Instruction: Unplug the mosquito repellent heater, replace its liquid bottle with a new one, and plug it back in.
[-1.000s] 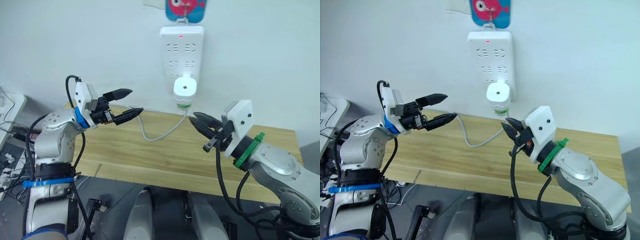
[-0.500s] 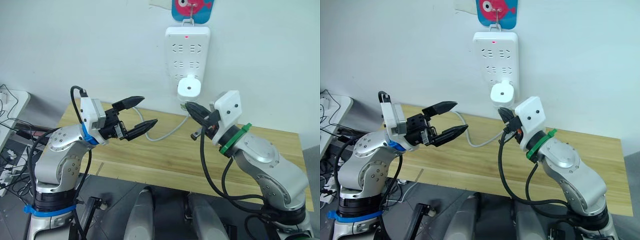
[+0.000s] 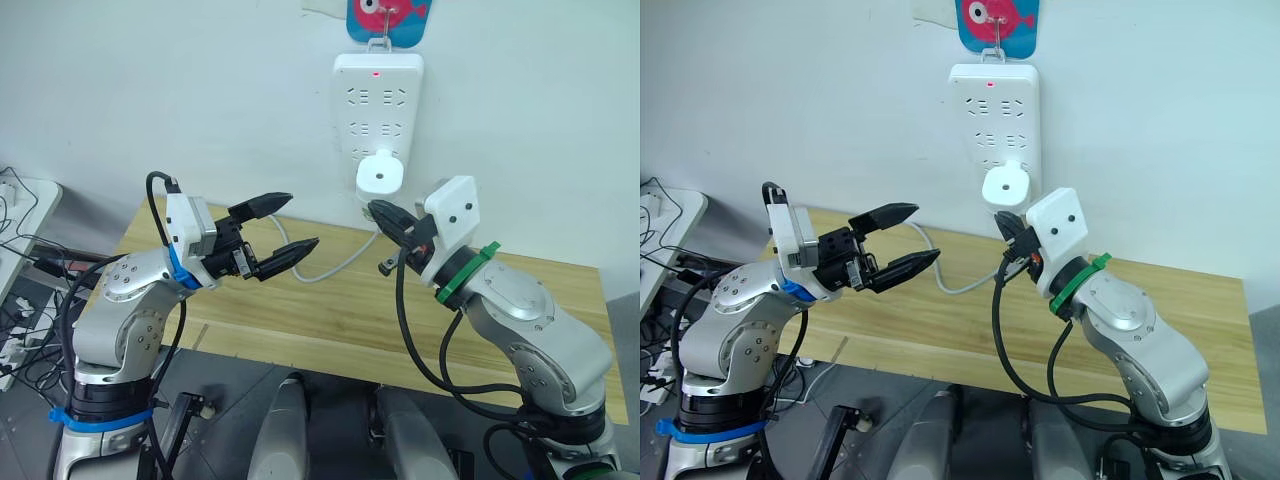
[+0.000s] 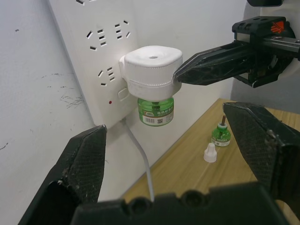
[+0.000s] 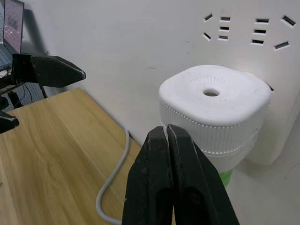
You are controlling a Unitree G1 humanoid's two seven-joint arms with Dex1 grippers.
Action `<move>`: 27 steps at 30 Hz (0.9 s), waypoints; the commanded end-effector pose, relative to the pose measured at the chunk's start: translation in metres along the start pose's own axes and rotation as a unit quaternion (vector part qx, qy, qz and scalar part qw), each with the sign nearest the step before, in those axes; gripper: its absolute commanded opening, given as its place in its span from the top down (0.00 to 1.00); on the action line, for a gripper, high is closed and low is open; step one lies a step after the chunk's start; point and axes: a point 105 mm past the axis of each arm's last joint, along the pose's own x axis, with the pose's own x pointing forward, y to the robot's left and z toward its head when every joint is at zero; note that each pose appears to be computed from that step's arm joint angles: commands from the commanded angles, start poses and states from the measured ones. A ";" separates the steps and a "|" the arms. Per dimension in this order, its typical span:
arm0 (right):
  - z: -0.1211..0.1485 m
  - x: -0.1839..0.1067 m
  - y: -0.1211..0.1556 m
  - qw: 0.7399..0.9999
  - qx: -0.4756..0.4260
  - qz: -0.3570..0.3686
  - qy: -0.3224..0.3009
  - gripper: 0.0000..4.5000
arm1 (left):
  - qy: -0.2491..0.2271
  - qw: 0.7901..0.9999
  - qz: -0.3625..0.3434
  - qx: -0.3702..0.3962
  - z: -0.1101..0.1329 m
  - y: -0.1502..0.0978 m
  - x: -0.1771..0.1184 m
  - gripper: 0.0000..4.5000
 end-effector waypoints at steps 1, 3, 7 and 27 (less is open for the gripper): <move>0.007 -0.009 0.005 1.000 -0.012 0.012 -0.013 0.98 | -0.011 1.000 -0.015 0.013 0.009 -0.007 0.003 0.00; 0.006 -0.010 0.005 1.000 -0.008 0.012 -0.012 0.98 | -0.011 1.000 -0.015 0.012 0.008 -0.006 0.003 0.00; 0.007 -0.008 0.000 1.000 -0.007 -0.002 -0.014 0.98 | -0.011 1.000 -0.016 0.011 0.007 -0.008 0.004 0.00; 0.006 -0.001 -0.006 0.999 -0.001 -0.034 -0.015 0.98 | -0.011 1.000 -0.017 0.004 0.003 -0.007 0.006 0.00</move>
